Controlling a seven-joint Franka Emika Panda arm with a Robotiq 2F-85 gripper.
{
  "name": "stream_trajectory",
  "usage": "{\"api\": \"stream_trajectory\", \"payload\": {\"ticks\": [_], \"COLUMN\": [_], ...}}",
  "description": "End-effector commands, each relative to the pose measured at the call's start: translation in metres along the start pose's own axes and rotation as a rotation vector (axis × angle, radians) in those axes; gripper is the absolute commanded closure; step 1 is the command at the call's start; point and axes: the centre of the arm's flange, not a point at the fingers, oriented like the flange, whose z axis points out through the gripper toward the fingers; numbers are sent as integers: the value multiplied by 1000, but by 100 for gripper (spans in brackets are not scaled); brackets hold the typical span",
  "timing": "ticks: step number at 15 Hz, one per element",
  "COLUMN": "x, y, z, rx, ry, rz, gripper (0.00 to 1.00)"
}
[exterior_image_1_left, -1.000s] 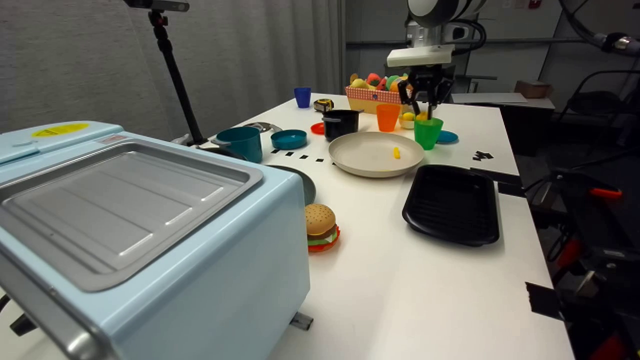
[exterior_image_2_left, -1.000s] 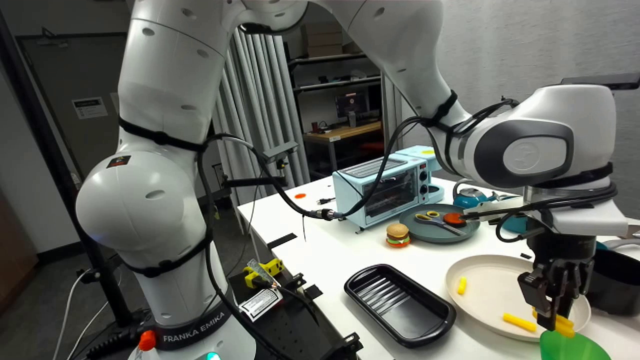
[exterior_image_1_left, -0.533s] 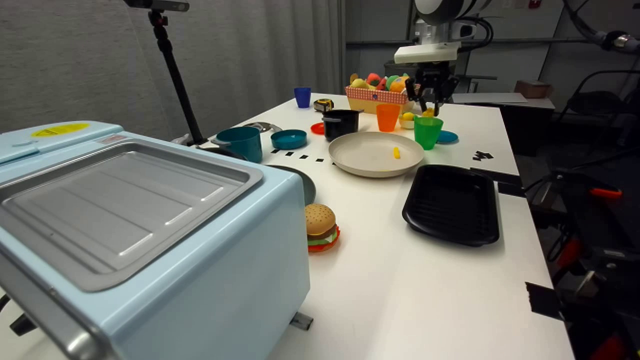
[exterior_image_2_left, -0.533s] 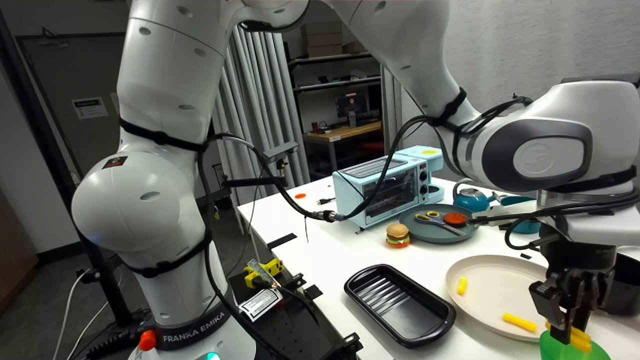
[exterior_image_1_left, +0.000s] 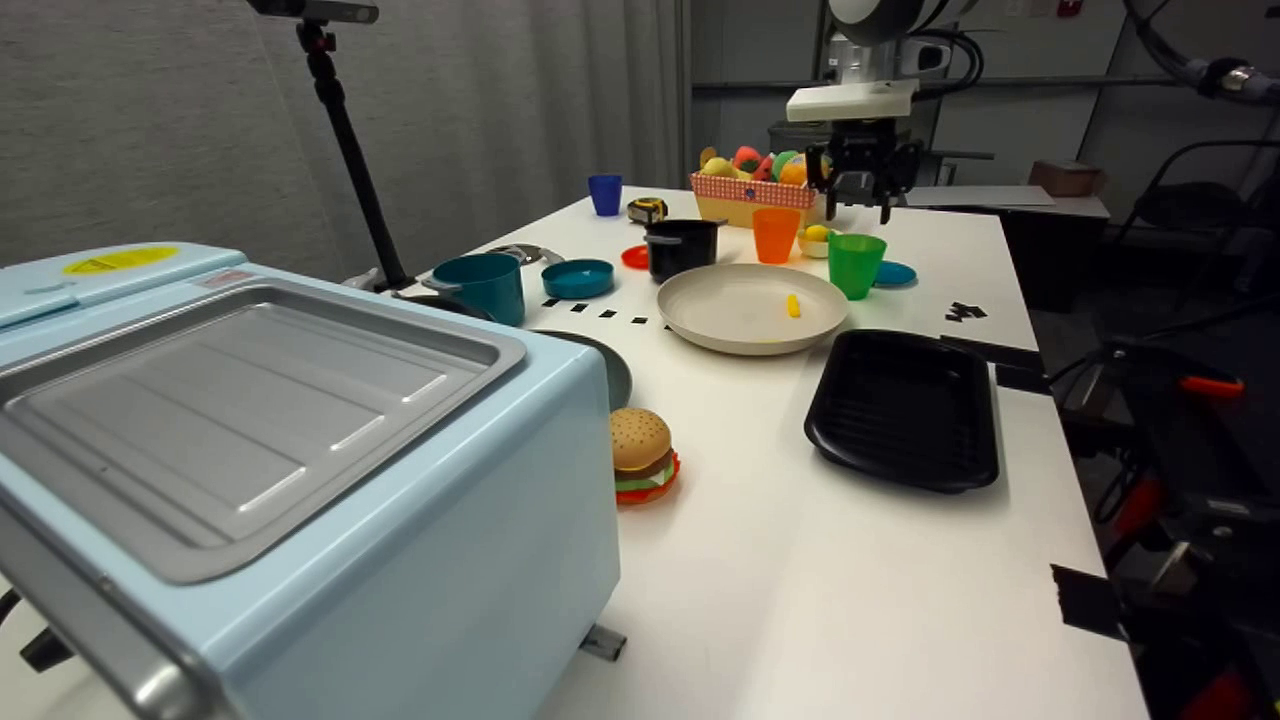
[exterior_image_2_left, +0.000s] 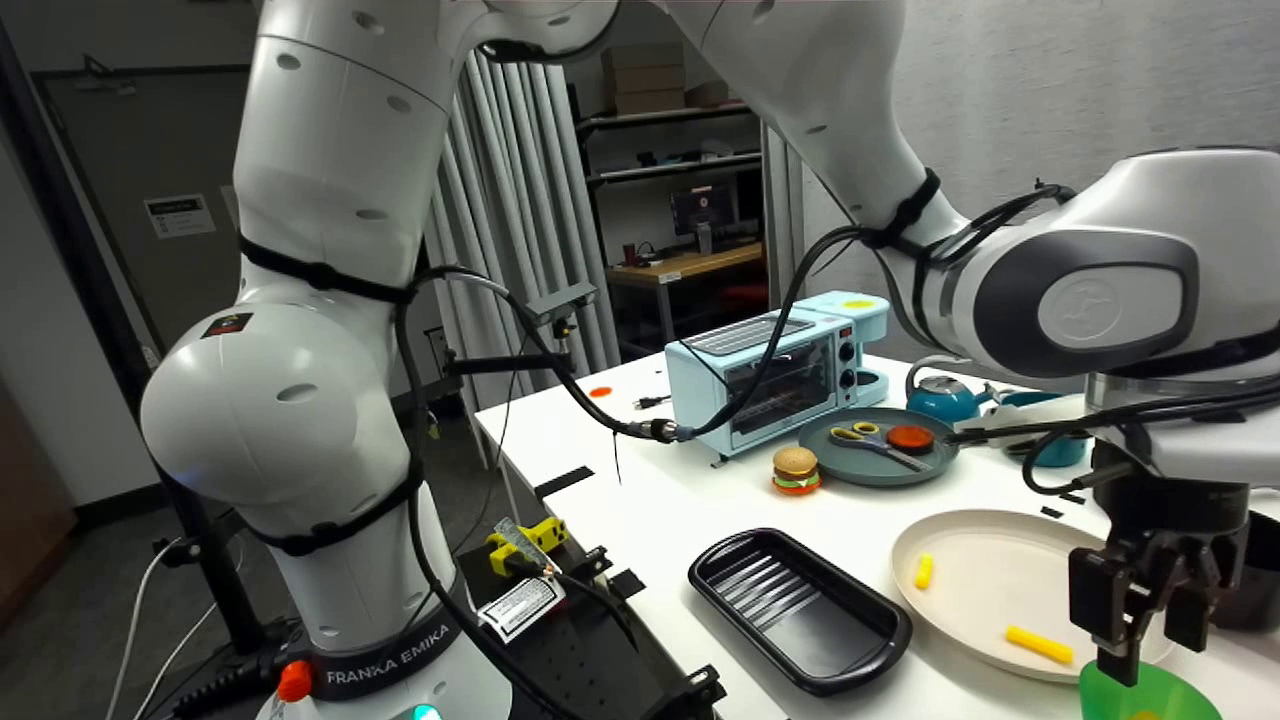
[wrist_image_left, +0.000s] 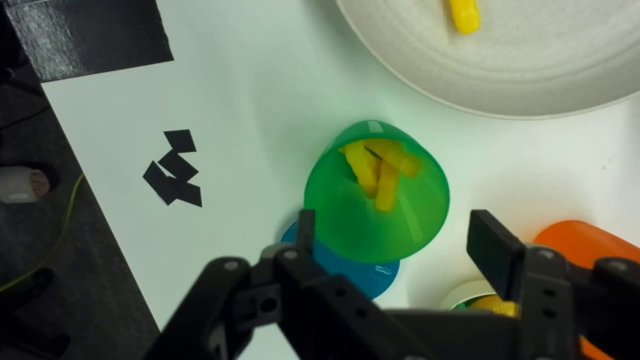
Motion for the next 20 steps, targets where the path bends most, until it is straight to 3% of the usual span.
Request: {"api": "stream_trajectory", "payload": {"ticks": [1, 2, 14, 20], "x": [-10, -17, -111, -153], "y": [-4, -6, -33, -39], "z": [-10, -8, 2, 23], "rx": [14, 22, 49, -12], "ry": [-13, -58, -154, -207], "rz": [-101, -174, -831, -1150], "gripper": [0, 0, 0, 0]}}
